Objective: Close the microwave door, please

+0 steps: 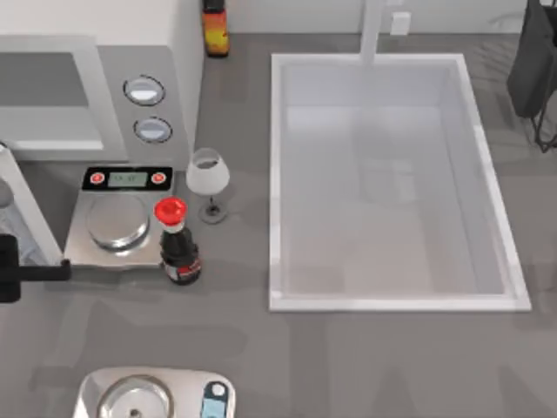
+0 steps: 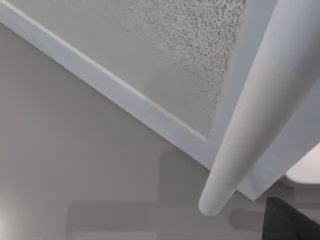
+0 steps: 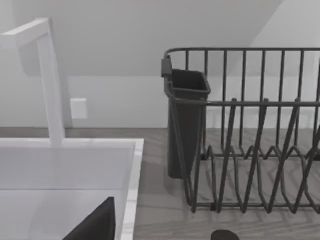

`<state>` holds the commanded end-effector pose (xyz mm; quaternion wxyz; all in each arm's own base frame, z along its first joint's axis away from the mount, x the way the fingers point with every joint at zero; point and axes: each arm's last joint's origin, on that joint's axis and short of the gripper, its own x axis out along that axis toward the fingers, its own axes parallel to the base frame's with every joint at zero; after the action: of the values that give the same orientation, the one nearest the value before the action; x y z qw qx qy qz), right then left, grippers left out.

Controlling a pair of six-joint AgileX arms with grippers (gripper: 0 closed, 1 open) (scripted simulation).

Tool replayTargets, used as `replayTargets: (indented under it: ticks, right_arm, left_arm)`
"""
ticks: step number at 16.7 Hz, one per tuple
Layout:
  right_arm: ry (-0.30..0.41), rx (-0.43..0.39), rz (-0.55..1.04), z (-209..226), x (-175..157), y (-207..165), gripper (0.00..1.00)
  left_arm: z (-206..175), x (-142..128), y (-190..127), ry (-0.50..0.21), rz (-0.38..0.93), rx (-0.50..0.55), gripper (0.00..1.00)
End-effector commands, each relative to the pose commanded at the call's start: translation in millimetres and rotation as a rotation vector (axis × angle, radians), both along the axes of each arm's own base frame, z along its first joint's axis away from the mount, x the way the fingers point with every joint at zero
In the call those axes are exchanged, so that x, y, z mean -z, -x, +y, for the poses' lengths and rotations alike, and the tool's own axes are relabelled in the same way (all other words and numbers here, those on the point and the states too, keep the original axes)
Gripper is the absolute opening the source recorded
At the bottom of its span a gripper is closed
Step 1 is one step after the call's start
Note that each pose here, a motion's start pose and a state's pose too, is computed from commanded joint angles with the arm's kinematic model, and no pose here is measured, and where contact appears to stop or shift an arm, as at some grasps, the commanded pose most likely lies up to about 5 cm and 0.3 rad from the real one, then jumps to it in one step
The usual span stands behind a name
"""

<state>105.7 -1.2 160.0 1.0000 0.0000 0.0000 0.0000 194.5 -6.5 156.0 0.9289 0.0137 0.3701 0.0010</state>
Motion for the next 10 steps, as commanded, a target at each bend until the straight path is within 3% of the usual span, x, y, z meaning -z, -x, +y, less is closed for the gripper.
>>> replayTargets:
  ticks: [6, 10]
  right_arm:
    - [0.0, 0.0, 0.0, 0, 0, 0, 1.0]
    - [0.0, 0.0, 0.0, 0, 0, 0, 1.0]
  left_arm:
    - [-3, -1, 0, 0.003, -0.006, -0.008, 0.0]
    - [-4, -7, -24, 0.004, -0.018, -0.008, 0.0]
